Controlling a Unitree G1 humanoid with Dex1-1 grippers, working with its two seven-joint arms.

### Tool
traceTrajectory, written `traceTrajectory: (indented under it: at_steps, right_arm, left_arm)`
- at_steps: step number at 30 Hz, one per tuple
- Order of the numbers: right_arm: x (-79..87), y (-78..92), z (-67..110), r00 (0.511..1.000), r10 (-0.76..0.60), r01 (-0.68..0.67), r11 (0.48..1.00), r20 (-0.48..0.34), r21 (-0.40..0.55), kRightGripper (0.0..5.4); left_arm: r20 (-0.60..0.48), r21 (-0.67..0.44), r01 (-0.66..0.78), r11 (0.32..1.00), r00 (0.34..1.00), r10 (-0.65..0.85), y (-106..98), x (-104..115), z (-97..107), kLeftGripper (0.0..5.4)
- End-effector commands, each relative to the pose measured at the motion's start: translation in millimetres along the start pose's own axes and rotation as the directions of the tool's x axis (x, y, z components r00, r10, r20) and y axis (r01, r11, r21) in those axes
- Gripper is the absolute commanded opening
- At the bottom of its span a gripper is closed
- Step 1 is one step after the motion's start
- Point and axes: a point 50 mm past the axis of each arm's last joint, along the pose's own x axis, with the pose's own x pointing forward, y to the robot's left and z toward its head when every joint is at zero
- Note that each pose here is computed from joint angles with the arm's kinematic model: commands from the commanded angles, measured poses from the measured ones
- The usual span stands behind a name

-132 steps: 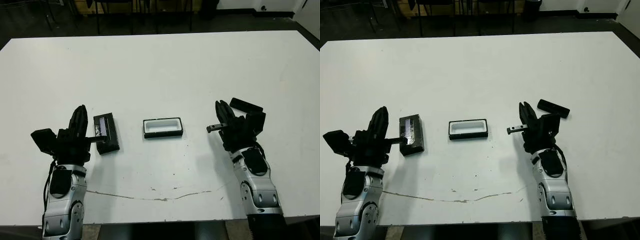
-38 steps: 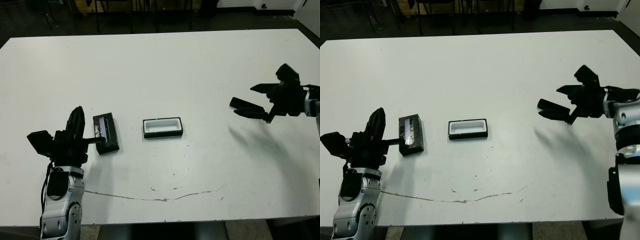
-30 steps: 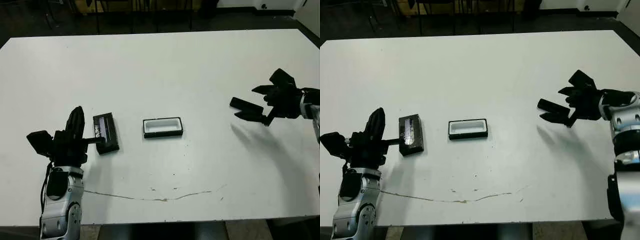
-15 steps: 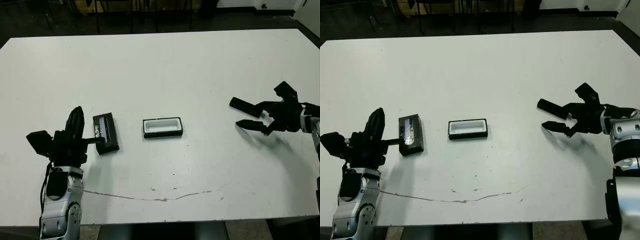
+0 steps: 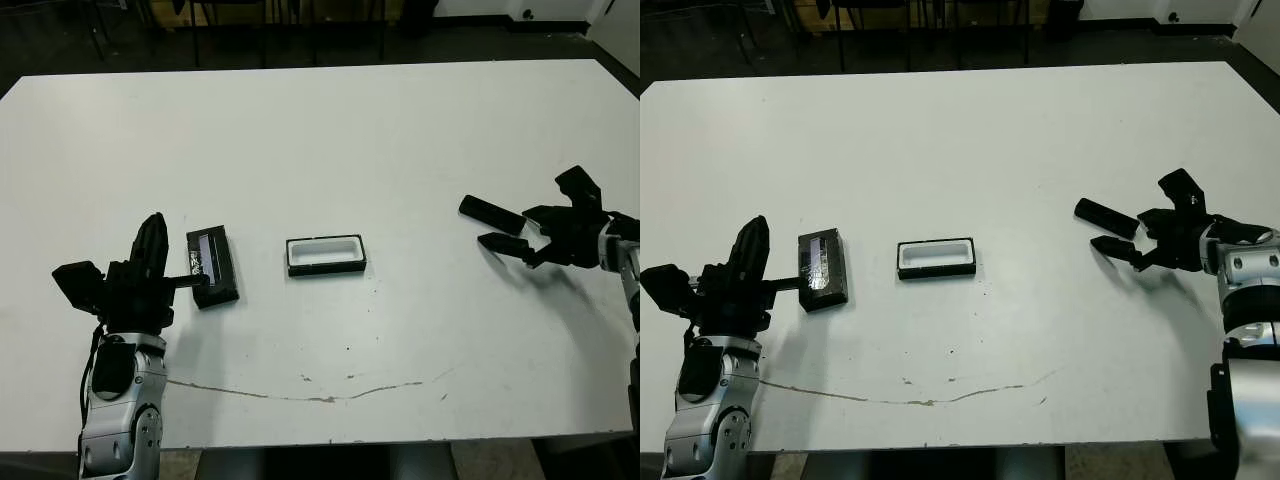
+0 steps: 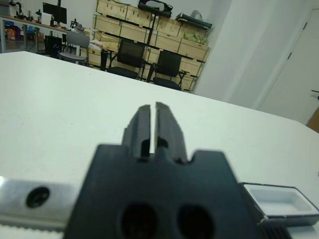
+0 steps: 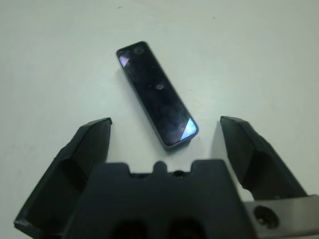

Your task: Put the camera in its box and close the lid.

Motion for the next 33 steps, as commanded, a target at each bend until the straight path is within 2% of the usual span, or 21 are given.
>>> traceTrajectory:
  at_steps: [1, 3, 5, 8, 13, 21, 25, 29, 32, 33]
  right_arm:
    - [9.0, 13.4, -15.8, 0.997, -0.006, 0.006, 1.0, -0.074, -0.002, 4.63]
    - [10.6, 18.4, -10.6, 0.997, -0.004, 0.001, 0.999, -0.077, -0.039, 4.28]
    - [12.8, 22.6, -9.4, 0.998, 0.016, -0.018, 1.0, -0.06, -0.025, 3.9]
    - [16.4, 25.5, -8.6, 0.998, 0.039, -0.042, 0.997, -0.054, -0.061, 3.35]
    - [13.8, 27.9, -1.1, 0.993, 0.045, -0.058, 0.992, -0.109, -0.113, 2.46]
    - [-0.2, 31.0, 11.3, 0.968, 0.122, -0.181, 0.945, -0.217, -0.274, 1.0]
    - [-5.3, 31.7, 14.5, 0.964, 0.124, -0.198, 0.926, -0.237, -0.322, 0.65]
    - [-4.2, 32.7, 10.7, 0.977, 0.082, -0.136, 0.95, -0.197, -0.28, 0.64]
    - [-0.4, 34.4, 8.1, 0.991, 0.043, -0.07, 0.975, -0.128, -0.213, 0.64]
    - [1.5, 35.1, 7.6, 0.995, 0.062, -0.073, 0.987, -0.082, -0.146, 0.64]
  left_arm:
    - [-0.041, 0.018, -0.013, 1.0, 0.999, 0.013, 4.2, -2.8, -4.4, 0.0]
    - [-0.039, 0.016, -0.012, 1.0, 0.999, 0.012, 3.8, -2.7, -4.2, 0.0]
    - [-0.039, 0.011, -0.015, 1.0, 0.999, 0.015, 3.5, -2.6, -4.2, 0.0]
    - [-0.037, 0.009, -0.017, 1.0, 0.999, 0.018, 3.3, -2.5, -4.2, 0.0]
    - [-0.038, 0.017, -0.019, 1.0, 0.999, 0.02, 4.1, -2.9, -4.0, 0.0]
    - [-0.035, 0.012, -0.024, 1.0, 0.999, 0.024, 4.5, -2.7, -2.9, 0.0]
    - [-0.032, 0.01, -0.02, 1.0, 0.999, 0.021, 4.4, -2.5, -2.7, 0.0]
    - [-0.032, 0.01, -0.022, 1.0, 0.999, 0.023, 3.9, -2.6, -2.5, 0.0]
    - [-0.035, 0.014, -0.027, 1.0, 0.999, 0.027, 3.8, -2.9, -2.7, 0.0]
    - [-0.036, 0.012, -0.026, 1.0, 0.999, 0.026, 3.9, -2.9, -2.8, 0.0]
